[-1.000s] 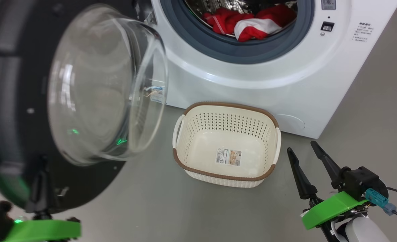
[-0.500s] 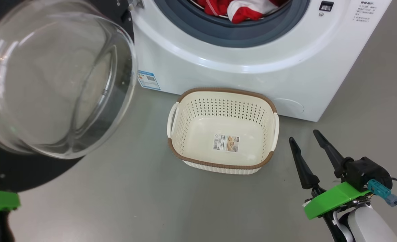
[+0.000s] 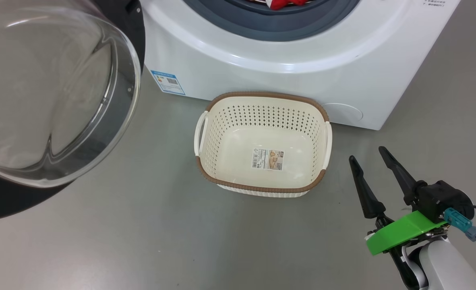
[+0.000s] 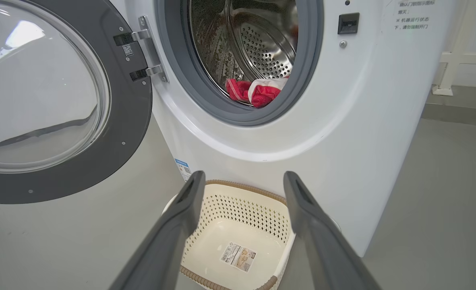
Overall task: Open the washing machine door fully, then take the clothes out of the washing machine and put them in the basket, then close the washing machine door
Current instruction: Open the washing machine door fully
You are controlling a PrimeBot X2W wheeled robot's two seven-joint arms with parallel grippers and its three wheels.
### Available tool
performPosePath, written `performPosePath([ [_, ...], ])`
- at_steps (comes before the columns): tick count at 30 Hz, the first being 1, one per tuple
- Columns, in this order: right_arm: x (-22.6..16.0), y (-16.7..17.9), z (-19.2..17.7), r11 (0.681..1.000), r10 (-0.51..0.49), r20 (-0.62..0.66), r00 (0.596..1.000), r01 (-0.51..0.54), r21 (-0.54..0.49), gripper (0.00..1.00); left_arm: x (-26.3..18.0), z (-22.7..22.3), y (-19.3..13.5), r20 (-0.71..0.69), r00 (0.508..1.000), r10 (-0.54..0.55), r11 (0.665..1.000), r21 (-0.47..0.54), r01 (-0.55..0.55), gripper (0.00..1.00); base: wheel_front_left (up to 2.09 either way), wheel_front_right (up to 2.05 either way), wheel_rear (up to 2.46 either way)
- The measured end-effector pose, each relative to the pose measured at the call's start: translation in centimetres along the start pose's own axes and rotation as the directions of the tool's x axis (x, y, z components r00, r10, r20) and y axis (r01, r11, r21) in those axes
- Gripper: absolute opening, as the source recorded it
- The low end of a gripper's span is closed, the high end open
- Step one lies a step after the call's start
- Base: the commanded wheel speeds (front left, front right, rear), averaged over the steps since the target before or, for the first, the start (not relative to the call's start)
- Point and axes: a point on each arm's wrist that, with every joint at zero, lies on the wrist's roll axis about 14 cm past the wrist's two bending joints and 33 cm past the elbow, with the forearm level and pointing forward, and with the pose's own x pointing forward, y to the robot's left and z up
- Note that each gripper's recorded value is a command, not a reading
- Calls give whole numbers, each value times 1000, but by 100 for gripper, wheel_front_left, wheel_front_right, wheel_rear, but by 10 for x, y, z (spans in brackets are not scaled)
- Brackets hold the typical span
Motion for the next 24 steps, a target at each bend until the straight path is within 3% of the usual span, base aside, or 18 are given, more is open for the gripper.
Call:
performPosePath([
  [10,-1,5,12,1000,8,26,1000,-7,-12,100,-6,2,-6,3,1000,-21,999,-30,22,0,0,0,0],
  [16,-5,10,26,999,16,56,998,-14,-29,100,-34,-13,-8,-26,999,-45,998,-51,43,3,0,0,0],
  [19,-7,12,34,999,15,75,997,-13,-32,100,-46,-15,-13,-30,997,-72,996,-62,70,44,0,0,0],
  [20,-9,12,37,999,14,81,997,-12,-35,100,-49,-15,-16,-28,996,-83,994,-69,81,64,0,0,0],
  [21,-10,12,40,999,14,86,996,-10,-38,100,-53,-15,-20,-23,995,-97,992,-82,95,100,0,0,0],
  [24,-16,11,43,999,5,94,996,-2,-37,100,-64,-15,-31,-20,989,-143,985,-101,141,100,0,0,0],
])
